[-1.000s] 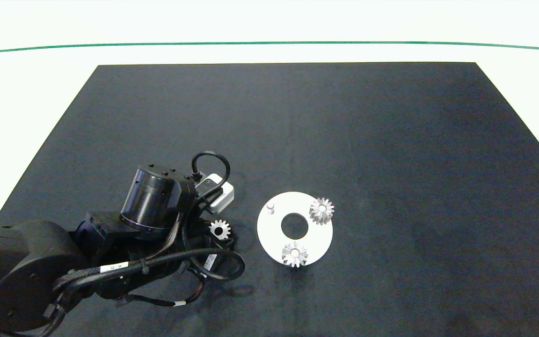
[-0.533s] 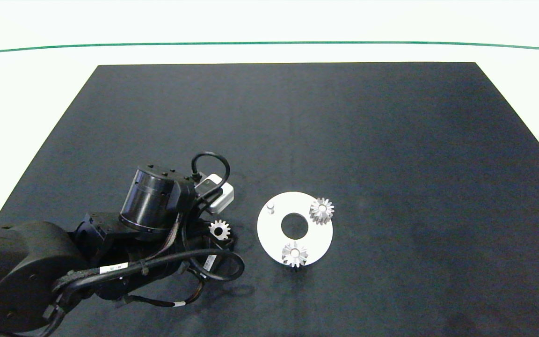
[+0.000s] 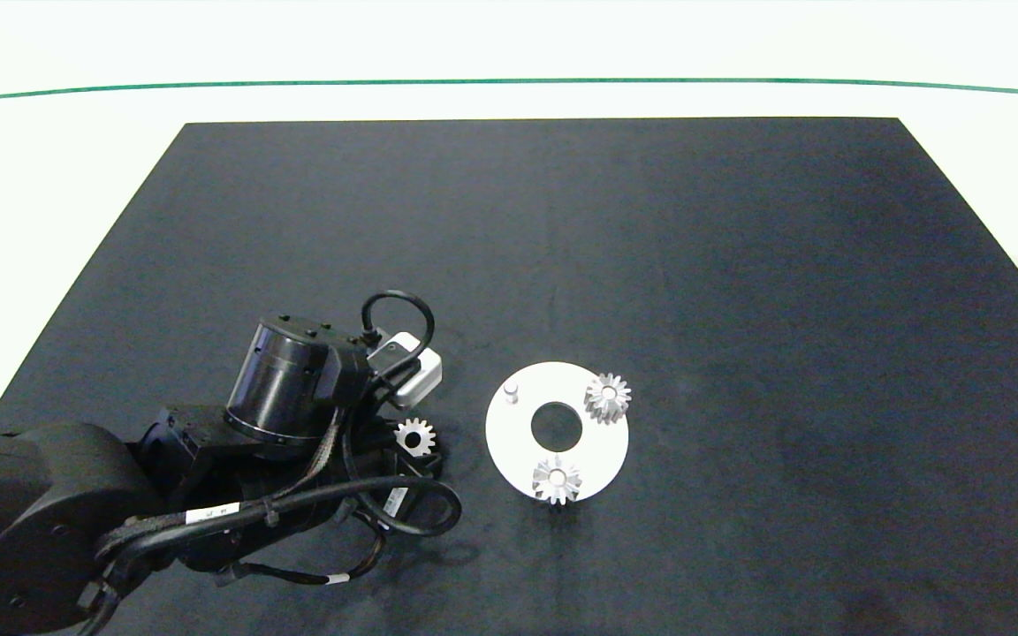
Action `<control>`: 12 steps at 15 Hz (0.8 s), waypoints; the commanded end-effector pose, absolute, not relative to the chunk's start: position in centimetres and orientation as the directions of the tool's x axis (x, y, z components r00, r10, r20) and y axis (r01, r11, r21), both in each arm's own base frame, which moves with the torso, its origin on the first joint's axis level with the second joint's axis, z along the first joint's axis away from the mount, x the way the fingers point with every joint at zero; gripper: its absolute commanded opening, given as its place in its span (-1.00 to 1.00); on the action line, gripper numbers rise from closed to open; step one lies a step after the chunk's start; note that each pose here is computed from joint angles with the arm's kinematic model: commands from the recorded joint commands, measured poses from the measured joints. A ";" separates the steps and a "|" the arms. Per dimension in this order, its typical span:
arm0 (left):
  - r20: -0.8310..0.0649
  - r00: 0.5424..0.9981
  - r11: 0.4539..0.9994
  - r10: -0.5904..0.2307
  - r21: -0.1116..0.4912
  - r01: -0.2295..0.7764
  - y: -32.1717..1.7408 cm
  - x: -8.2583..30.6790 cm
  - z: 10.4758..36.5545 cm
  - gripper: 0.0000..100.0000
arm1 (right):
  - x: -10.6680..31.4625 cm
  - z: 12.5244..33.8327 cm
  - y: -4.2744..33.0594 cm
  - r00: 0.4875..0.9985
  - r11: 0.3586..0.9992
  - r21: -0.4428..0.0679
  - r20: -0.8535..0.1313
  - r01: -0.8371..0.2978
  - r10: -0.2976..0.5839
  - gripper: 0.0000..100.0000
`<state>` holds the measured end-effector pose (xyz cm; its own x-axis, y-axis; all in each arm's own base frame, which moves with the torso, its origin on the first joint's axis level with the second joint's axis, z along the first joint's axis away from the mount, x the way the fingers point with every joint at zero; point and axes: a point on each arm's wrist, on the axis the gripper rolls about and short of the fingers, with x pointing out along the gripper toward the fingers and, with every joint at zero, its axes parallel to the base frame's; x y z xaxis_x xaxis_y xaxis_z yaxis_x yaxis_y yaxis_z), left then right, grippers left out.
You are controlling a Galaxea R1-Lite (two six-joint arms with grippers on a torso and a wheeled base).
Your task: Install three planetary gears onto the carrier pins
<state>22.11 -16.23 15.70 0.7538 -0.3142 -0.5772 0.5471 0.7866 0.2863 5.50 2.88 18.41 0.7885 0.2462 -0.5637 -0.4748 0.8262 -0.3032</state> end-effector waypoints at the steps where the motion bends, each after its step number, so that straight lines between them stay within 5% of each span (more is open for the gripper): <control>1: -0.578 0.751 0.781 -0.319 0.289 0.553 -16.4 21.9 15.7 -1.00 | 5.4 18.2 2.9 0.783 0.819 -0.305 -0.569 -0.486 0.252 1.00; 12: -0.498 0.790 0.769 -0.359 0.323 0.552 -16.4 21.6 18.5 -1.00 | 4.5 18.7 2.5 0.802 0.814 -0.303 -0.518 -0.496 0.296 1.00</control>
